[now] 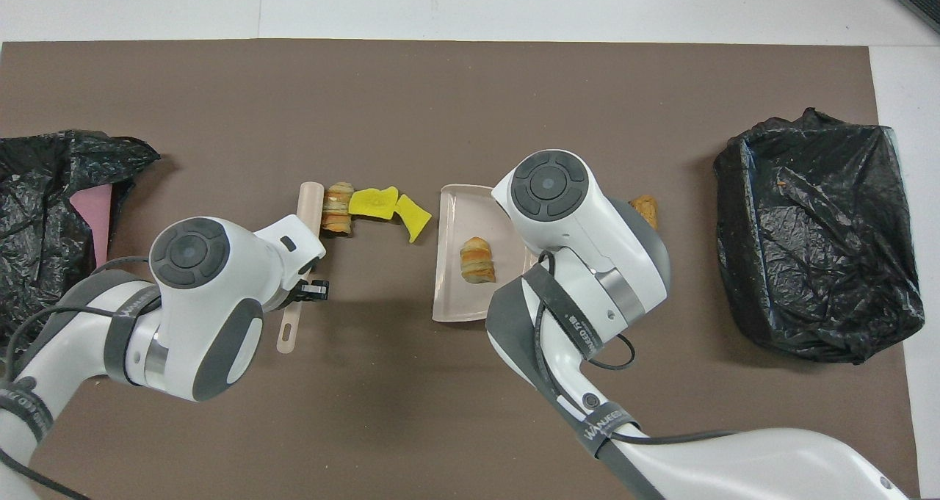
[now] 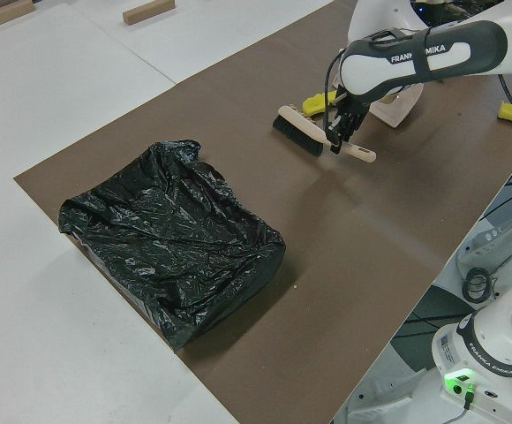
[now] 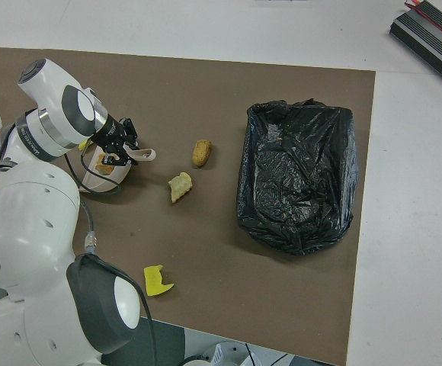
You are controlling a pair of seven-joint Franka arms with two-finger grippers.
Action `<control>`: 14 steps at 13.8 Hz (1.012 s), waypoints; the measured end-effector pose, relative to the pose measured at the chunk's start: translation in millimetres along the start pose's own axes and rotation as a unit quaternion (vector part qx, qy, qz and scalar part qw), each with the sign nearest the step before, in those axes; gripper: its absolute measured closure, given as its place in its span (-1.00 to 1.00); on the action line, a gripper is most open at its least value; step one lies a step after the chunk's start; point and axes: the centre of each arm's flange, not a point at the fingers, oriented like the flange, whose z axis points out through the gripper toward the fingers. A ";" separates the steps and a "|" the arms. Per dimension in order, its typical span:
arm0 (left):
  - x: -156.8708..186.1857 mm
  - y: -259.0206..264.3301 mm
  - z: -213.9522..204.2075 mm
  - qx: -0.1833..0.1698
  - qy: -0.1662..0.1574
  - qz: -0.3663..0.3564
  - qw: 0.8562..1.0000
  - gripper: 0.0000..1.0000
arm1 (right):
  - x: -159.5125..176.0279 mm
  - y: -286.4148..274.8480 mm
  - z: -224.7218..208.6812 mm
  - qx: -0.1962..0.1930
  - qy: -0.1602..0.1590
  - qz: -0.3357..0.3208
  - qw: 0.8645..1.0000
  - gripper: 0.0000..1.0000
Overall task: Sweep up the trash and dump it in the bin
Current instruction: 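Sweep the yellow sponge pieces into the dustpan with the left gripper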
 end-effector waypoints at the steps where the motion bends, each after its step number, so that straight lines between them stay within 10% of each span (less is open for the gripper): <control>1: -3.1 17.0 -1.0 0.000 0.002 0.023 1.000 0.48 | -0.1 -0.1 -0.1 0.000 0.000 0.000 1.000 0.36; 8: -45.3 155.7 -17.8 -0.058 0.018 0.106 0.992 0.48 | -1.3 -0.1 -0.2 0.001 -0.002 0.000 1.000 0.36; 14: -44.8 159.1 -25.5 -0.067 0.020 0.060 0.996 0.48 | -2.3 0.1 -1.0 0.000 -0.002 0.001 1.000 0.36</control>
